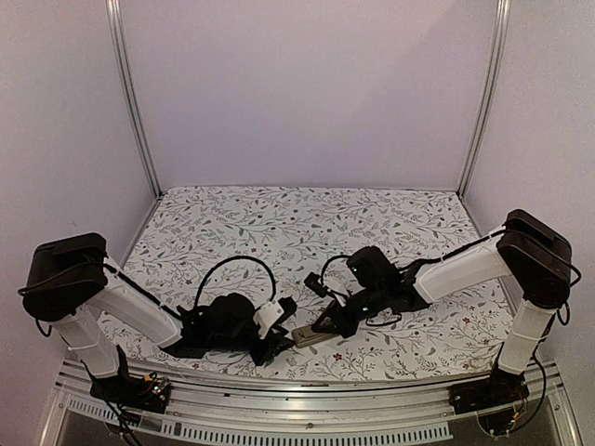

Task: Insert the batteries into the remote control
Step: Press the battery cover onto the remote control.

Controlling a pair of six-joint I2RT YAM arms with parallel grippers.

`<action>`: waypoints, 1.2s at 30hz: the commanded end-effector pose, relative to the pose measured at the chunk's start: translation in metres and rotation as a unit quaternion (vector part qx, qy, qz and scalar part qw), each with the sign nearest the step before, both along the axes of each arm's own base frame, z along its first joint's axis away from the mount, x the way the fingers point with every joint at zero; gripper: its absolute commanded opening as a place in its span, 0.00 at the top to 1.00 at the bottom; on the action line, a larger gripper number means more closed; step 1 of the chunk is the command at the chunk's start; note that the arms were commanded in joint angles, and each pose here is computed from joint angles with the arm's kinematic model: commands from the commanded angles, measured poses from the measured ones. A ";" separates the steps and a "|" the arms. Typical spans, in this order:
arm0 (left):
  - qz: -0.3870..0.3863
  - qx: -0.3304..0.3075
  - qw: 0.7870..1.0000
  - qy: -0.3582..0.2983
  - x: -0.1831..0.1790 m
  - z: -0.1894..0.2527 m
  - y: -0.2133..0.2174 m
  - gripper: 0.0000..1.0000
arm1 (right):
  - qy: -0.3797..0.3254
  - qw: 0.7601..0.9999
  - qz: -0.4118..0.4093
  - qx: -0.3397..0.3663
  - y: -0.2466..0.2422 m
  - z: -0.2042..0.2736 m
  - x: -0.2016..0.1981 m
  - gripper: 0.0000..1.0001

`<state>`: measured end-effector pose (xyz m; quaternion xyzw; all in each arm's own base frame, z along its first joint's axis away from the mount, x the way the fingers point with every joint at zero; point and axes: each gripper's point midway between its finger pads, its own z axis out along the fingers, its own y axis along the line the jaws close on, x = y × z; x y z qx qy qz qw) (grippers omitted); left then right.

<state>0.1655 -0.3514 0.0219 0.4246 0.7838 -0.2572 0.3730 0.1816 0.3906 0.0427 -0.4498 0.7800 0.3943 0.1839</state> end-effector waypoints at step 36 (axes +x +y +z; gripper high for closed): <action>-0.014 -0.013 0.999 -0.043 0.007 0.024 -0.016 0.68 | -0.090 0.992 0.077 0.038 -0.023 0.060 0.019 0.54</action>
